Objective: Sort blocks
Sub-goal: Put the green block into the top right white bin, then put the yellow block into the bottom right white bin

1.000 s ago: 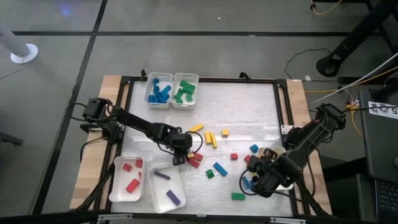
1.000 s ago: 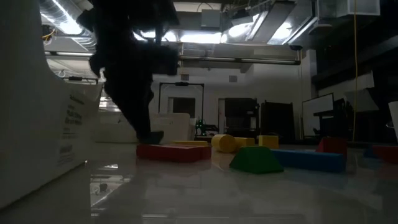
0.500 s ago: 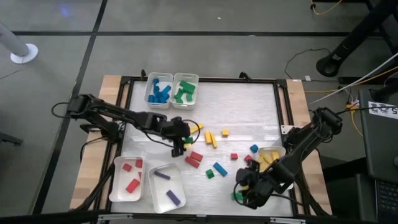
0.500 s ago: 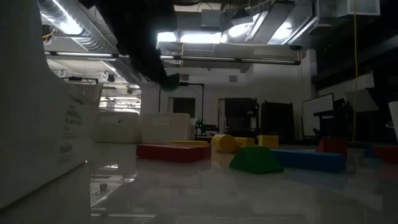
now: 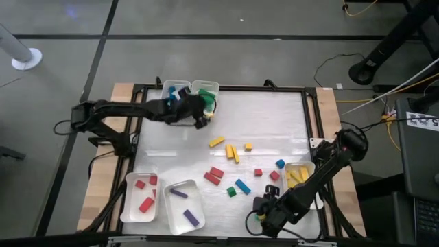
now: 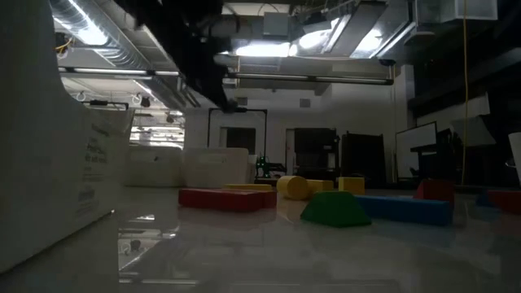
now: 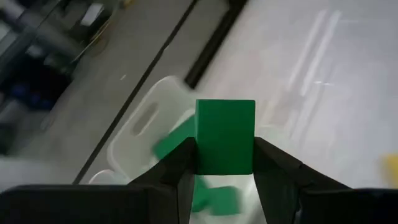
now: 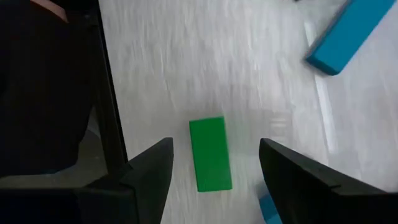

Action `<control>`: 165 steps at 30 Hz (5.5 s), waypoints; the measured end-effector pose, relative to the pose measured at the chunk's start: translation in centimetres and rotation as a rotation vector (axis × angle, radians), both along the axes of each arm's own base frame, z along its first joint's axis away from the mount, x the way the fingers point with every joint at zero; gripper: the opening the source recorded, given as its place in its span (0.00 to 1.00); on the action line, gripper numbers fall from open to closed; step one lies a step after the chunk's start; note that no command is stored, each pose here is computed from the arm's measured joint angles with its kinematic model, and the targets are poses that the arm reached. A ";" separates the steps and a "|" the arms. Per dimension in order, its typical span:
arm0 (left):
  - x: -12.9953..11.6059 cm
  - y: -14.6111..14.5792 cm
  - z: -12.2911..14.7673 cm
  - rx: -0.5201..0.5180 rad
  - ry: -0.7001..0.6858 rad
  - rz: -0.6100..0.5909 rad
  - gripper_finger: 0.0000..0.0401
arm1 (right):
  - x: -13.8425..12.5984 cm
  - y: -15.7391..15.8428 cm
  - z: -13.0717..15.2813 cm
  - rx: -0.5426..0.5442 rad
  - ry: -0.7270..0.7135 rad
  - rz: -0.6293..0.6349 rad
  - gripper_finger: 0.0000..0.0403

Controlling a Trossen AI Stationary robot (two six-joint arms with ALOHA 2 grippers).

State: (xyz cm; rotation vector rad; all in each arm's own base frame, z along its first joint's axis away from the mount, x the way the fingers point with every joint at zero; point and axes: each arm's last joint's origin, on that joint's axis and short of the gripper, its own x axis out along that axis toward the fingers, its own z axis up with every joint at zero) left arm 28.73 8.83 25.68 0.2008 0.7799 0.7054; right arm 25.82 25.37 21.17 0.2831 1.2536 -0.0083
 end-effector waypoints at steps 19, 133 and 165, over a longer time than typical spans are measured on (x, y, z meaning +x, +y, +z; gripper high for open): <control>-0.4 5.9 -3.5 -0.097 0.029 0.204 0.51 | 0.7 1.0 -4.2 -0.010 0.138 0.025 0.59; -9.6 -26.9 -4.1 -0.817 0.401 -0.237 0.52 | 17.8 -36.9 5.7 -0.582 -0.328 0.011 0.60; -6.8 -22.1 2.0 0.064 0.667 -0.727 0.52 | 13.3 -23.6 7.4 -0.511 -0.007 0.229 0.58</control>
